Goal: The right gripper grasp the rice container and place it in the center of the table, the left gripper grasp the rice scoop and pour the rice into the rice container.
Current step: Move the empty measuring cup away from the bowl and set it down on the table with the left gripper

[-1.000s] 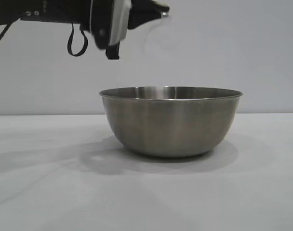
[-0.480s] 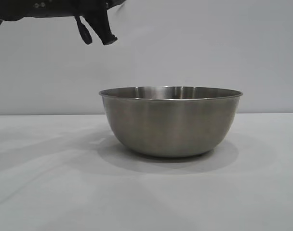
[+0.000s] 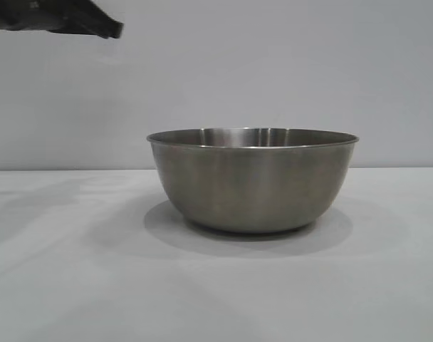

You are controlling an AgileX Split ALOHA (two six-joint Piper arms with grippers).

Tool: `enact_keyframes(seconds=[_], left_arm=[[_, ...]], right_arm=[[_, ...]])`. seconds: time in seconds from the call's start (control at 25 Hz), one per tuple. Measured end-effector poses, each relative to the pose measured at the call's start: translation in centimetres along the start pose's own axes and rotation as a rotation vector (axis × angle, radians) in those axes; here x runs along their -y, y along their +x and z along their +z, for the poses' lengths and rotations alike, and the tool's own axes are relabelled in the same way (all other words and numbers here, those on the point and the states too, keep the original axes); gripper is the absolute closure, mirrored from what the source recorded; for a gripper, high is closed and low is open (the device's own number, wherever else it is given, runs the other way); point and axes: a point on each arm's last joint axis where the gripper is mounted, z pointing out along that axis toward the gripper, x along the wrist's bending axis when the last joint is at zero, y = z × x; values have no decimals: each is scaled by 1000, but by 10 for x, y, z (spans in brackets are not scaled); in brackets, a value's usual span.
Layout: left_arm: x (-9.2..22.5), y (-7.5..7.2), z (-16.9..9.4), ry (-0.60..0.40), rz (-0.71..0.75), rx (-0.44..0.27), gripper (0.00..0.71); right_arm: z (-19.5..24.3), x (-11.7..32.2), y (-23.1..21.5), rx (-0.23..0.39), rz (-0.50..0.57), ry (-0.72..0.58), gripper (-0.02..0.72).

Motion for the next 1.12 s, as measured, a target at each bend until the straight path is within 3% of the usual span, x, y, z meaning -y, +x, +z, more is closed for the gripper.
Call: enact_keyframes(seconds=[0.2, 0.44, 0.68, 0.92, 1.12], left_arm=[[20, 11, -6, 98, -62, 33, 710], [45, 5, -36, 207, -131, 112, 710], [61, 6, -67, 261, -223, 137, 710], [73, 1, -95, 327, -216, 236, 710], [92, -1, -116, 420, -198, 263, 710]], right_arm=[[0, 0, 0, 0, 0, 0, 239], [0, 0, 0, 0, 0, 0, 239], [0, 0, 0, 0, 0, 0, 239], [0, 0, 0, 0, 0, 0, 239], [0, 0, 0, 0, 0, 0, 239]])
